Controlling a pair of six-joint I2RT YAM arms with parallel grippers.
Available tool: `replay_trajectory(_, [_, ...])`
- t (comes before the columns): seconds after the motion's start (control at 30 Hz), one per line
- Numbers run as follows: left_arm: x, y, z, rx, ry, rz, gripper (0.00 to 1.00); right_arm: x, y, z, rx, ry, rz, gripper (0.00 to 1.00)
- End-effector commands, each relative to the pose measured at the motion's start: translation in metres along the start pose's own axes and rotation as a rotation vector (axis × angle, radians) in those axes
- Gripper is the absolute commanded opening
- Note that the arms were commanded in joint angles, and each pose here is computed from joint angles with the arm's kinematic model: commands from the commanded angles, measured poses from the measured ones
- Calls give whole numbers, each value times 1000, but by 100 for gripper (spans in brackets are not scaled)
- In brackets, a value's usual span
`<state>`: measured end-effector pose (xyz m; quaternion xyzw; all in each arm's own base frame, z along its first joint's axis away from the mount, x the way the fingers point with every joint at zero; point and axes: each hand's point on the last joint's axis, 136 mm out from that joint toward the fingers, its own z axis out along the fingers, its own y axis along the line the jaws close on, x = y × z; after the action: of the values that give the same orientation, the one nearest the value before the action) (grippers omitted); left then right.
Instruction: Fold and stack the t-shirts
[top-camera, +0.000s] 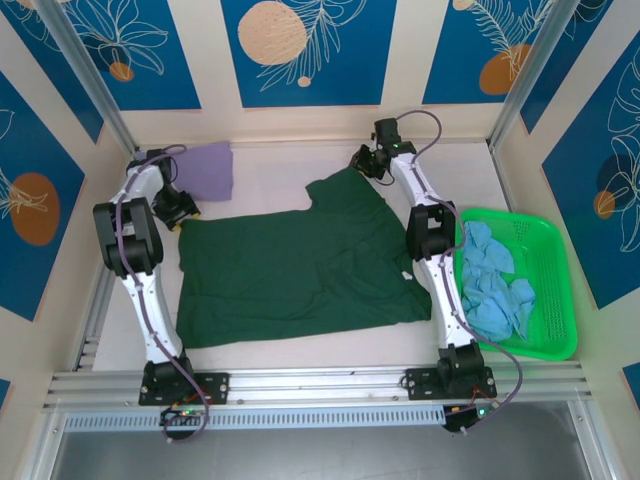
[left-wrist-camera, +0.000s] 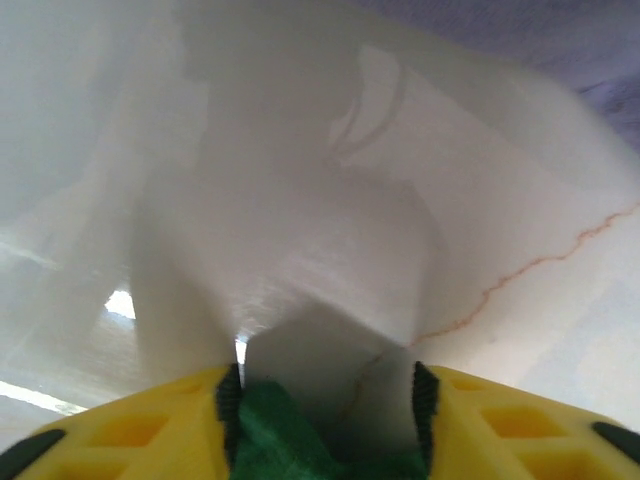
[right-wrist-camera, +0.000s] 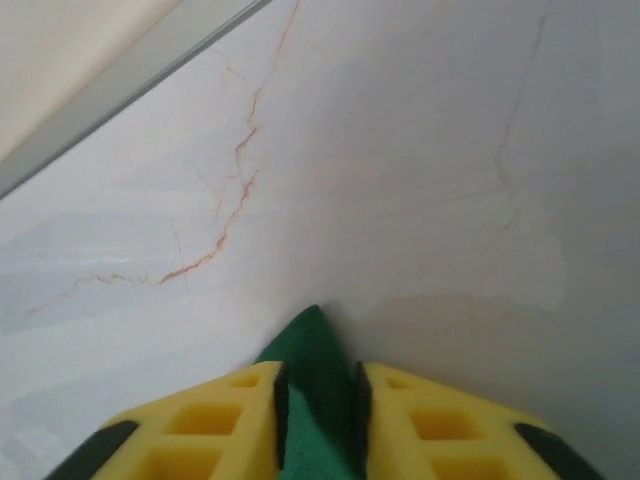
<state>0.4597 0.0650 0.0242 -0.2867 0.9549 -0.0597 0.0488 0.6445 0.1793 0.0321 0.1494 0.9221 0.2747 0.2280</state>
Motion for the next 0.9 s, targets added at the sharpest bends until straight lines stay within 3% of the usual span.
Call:
replay_trajectory(0.0, [11, 5, 12, 9, 58, 6, 45, 14, -1, 10, -9, 45, -5, 16])
replay_trajectory(0.13, [8, 3, 11, 12, 52, 4, 37, 7, -1, 3, 3, 28, -26, 0])
replay_trajectory(0.23, [5, 5, 10, 3, 43, 6, 30, -4, 2, -8, -5, 3, -26, 0])
replay_trajectory(0.33, [3, 0, 7, 21, 38, 6, 16, -20, 8, -27, -20, -33, -34, 0])
replay_trajectory(0.53, [-7, -11, -15, 39, -16, 16, 5, -39, 33, -70, -85, -78, -91, 0])
replay_trajectory(0.87, [-5, 2, -46, -76, -137, 52, 0, -31, 52, -113, -111, -59, -124, 0])
